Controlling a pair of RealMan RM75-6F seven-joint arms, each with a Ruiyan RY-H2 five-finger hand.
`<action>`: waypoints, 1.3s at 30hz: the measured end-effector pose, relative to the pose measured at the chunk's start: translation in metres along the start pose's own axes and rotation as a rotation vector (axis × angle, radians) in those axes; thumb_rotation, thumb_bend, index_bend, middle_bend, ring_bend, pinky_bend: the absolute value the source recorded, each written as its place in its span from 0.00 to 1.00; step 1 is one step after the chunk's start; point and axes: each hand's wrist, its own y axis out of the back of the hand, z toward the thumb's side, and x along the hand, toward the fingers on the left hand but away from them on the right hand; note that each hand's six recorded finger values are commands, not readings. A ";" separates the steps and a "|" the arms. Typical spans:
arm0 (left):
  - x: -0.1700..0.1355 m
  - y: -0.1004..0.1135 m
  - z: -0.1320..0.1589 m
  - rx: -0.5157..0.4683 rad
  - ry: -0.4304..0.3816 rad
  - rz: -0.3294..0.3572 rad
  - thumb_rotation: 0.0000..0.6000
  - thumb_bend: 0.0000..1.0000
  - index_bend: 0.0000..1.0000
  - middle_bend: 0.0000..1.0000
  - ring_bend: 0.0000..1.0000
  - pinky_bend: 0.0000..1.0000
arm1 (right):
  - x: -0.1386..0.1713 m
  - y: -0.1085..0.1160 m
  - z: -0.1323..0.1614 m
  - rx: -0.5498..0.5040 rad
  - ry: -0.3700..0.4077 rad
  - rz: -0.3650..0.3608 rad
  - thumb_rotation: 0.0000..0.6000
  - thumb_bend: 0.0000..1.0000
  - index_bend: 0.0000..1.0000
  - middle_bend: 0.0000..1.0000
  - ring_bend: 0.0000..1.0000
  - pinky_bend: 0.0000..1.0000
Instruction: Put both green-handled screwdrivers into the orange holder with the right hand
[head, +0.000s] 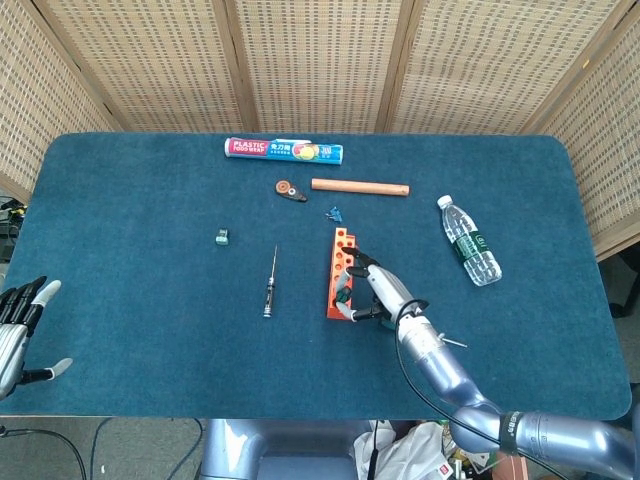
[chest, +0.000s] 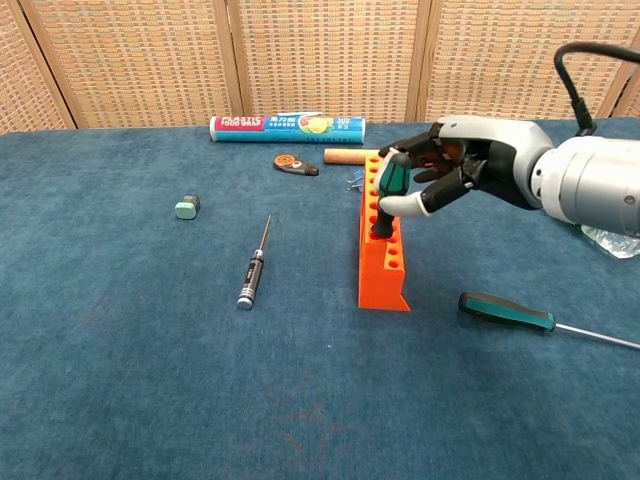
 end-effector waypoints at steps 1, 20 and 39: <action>0.000 0.000 0.000 0.000 0.000 -0.001 1.00 0.00 0.00 0.00 0.00 0.00 | 0.000 -0.001 -0.001 0.006 -0.003 0.005 1.00 0.47 0.60 0.04 0.00 0.00; -0.001 0.000 0.000 0.001 -0.002 -0.001 1.00 0.00 0.00 0.00 0.00 0.00 | 0.003 -0.001 0.002 0.037 0.012 0.028 1.00 0.24 0.33 0.00 0.00 0.00; -0.004 0.006 -0.003 -0.004 0.000 0.027 1.00 0.00 0.00 0.00 0.00 0.00 | 0.051 0.065 -0.005 0.130 0.017 -0.194 1.00 0.20 0.22 0.00 0.00 0.00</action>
